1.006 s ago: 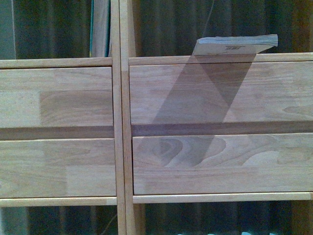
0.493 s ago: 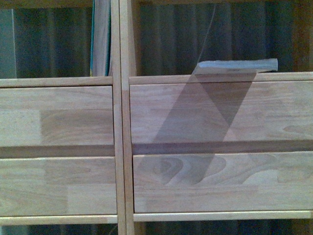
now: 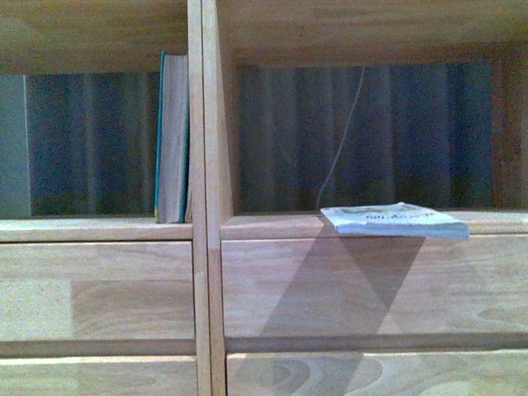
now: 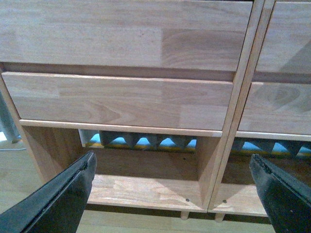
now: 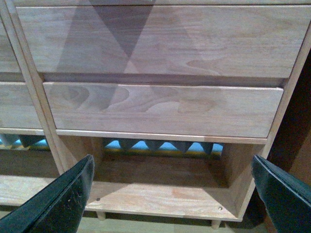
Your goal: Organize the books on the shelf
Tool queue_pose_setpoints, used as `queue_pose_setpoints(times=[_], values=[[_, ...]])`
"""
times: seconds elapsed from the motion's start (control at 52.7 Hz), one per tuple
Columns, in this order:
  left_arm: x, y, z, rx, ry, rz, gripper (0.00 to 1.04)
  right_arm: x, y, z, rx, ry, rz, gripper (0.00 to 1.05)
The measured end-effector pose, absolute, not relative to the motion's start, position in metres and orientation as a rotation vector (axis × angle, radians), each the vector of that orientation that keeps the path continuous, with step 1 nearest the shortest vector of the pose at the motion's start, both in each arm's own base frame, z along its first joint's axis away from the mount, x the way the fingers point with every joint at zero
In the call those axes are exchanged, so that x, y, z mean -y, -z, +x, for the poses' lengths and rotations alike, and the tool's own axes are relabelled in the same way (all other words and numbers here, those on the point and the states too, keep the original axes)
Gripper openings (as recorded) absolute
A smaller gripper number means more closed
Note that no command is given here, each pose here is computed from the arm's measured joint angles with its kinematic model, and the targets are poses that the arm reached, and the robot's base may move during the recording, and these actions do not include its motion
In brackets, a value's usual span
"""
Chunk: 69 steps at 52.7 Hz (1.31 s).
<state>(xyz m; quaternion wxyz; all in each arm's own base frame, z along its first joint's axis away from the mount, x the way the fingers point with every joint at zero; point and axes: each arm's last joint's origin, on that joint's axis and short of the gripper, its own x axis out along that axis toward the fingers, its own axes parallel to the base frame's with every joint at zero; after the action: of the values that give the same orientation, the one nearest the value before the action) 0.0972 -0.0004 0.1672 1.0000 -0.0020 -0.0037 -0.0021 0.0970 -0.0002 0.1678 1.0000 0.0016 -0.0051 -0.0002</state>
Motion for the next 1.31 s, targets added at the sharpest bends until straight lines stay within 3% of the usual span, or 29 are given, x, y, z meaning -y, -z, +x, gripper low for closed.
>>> queue_pose_setpoints(times=[0.417,0.607,1.006,1.309], values=[[0.000,-0.167,0.097,0.007,0.004,-0.004,0.97,0.000,-0.168,0.097,0.006,0.005,0.009,0.98],[0.000,-0.167,0.097,0.007,0.004,-0.004,0.97,-0.002,-0.165,0.108,-0.153,0.055,0.201,0.98],[0.000,-0.167,0.097,0.007,0.004,-0.004,0.97,-0.028,-0.204,0.199,-0.468,0.060,0.685,0.98],[0.000,-0.167,0.097,0.007,0.005,-0.004,0.97,-0.044,-0.237,0.267,-0.523,0.121,1.017,0.98]])
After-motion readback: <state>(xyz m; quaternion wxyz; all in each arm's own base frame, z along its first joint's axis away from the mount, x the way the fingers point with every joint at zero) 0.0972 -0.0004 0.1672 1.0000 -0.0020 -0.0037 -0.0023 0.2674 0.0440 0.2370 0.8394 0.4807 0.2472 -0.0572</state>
